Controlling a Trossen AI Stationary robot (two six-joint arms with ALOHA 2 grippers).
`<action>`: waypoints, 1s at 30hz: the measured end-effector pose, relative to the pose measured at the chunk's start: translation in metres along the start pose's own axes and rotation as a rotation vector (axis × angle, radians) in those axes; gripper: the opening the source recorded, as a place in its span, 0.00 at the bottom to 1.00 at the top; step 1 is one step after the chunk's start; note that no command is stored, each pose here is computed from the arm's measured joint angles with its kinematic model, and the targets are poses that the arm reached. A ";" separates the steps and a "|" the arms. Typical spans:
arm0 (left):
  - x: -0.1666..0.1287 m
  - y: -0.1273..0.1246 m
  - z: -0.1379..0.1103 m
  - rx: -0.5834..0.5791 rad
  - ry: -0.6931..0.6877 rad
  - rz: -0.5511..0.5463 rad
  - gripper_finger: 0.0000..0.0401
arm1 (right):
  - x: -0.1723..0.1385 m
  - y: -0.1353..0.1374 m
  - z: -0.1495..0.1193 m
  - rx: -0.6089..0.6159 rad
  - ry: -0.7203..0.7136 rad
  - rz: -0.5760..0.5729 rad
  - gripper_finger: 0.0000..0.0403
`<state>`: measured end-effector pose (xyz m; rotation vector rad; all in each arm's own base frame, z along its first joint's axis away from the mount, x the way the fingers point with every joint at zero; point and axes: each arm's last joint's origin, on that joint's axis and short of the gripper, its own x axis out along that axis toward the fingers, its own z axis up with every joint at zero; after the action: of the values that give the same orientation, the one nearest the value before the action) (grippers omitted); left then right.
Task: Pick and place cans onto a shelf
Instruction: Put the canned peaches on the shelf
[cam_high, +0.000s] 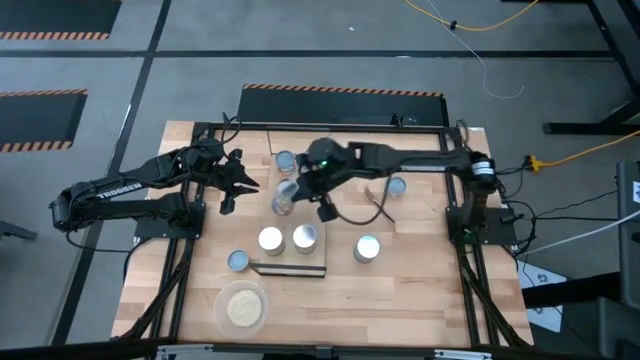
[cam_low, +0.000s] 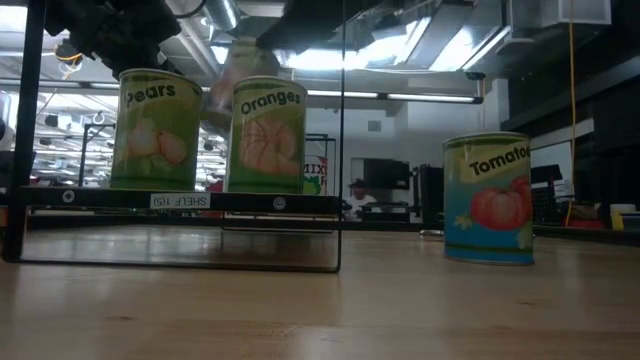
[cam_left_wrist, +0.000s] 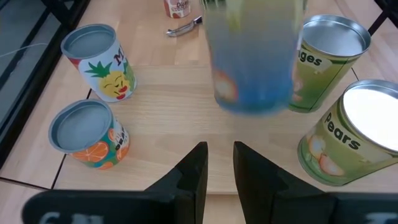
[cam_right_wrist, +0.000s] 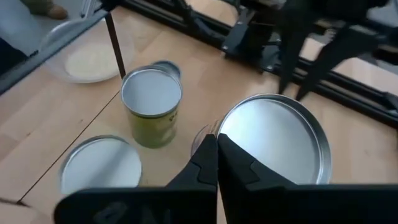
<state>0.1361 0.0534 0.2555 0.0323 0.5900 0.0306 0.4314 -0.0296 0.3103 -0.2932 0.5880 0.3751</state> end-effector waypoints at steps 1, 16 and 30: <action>0.000 0.000 0.000 0.000 0.000 0.000 0.18 | 0.006 -0.001 -0.001 0.000 0.004 0.006 0.00; 0.000 0.000 0.000 -0.002 0.000 0.000 0.18 | 0.050 -0.002 -0.025 0.027 0.087 0.052 0.00; 0.000 0.000 0.000 -0.002 0.000 0.000 0.18 | 0.062 0.000 -0.037 0.038 0.111 0.065 0.00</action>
<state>0.1361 0.0535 0.2555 0.0307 0.5902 0.0310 0.4611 -0.0276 0.2447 -0.2599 0.7144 0.4113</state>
